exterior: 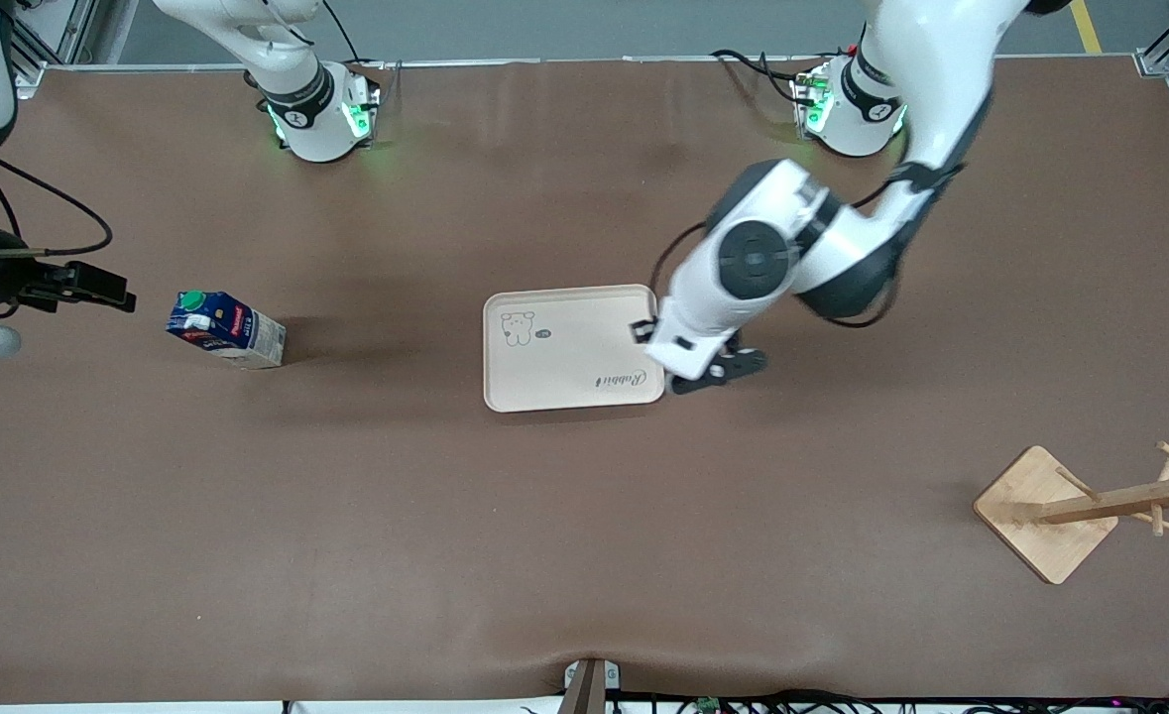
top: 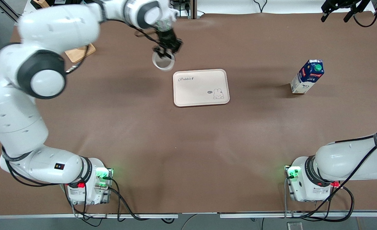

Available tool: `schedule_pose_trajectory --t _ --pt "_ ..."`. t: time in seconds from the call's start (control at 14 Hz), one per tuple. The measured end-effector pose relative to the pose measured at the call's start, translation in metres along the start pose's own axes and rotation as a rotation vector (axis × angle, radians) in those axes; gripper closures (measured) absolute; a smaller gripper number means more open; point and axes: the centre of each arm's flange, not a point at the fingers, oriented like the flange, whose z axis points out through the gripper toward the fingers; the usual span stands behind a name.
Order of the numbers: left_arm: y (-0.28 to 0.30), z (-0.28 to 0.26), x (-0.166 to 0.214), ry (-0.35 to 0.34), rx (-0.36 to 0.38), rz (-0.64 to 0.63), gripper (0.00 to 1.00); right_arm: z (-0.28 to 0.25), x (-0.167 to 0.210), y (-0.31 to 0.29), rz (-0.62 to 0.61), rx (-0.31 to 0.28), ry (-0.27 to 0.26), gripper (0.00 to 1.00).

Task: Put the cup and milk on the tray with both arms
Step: 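Carry the mug to the tray while the right gripper reaches the milk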

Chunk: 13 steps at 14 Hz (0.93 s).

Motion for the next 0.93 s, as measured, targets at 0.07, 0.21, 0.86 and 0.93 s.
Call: schedule_pose_trajectory --t 0.07,0.21,0.86,0.93 --pt "0.017 0.021 -0.012 -0.018 0.015 -0.013 0.93 0.005 0.001 0.000 0.000 0.000 -0.007 0.00" --pt "0.037 0.063 -0.028 -0.032 0.061 -0.008 0.93 0.012 0.006 0.001 0.001 0.000 -0.009 0.00" --pt "0.039 0.140 -0.032 -0.098 0.154 -0.003 0.93 0.077 0.032 0.003 0.003 0.001 -0.069 0.00" --pt "0.039 0.145 -0.031 -0.103 0.159 -0.005 0.93 0.079 0.032 0.003 0.003 0.000 -0.062 0.00"
